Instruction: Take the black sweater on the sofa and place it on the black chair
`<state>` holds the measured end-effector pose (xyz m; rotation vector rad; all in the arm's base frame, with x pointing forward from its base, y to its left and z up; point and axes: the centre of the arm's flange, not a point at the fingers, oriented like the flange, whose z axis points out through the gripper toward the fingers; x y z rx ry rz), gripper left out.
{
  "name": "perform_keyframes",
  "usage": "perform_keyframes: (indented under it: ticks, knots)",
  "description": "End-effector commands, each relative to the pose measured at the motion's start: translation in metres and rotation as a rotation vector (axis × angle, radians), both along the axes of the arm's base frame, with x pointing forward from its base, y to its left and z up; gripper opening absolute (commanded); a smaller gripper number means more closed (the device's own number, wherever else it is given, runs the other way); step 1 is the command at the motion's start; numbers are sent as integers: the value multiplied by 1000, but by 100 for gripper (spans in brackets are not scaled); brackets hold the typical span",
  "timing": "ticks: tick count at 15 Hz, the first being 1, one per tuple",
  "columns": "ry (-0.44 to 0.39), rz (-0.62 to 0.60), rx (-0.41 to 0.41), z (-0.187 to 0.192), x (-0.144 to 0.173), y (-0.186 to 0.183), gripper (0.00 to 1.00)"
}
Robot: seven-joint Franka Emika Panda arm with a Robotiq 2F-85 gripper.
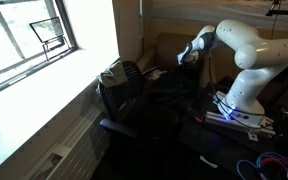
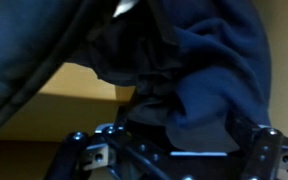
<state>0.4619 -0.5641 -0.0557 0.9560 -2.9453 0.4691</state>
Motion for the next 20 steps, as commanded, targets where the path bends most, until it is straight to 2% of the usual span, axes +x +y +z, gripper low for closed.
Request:
perform_keyframes:
  ticks: [1, 2, 5, 7, 9, 10, 13, 15, 17, 18, 19, 20]
  knots:
    - [70, 33, 107, -47, 11, -38, 100]
    - [33, 34, 69, -10, -8, 2, 100]
    - [58, 25, 90, -13, -17, -2, 100]
    - [7, -86, -25, -17, -9, -3, 100]
    - [-41, -166, -75, -19, -4, -8, 100]
    - [-23, -105, -29, 1, -12, -6, 100]
    - [-26, -109, -38, 2, -8, -4, 100]
    - [-10, -114, -37, -8, -7, -7, 100]
    - [5, -125, 9, -20, -8, -11, 100]
    - [12, -136, 21, -26, -11, -13, 75]
    - [14, -148, 27, -30, -14, -14, 74]
    - [18, -154, 33, -31, -15, -14, 66]
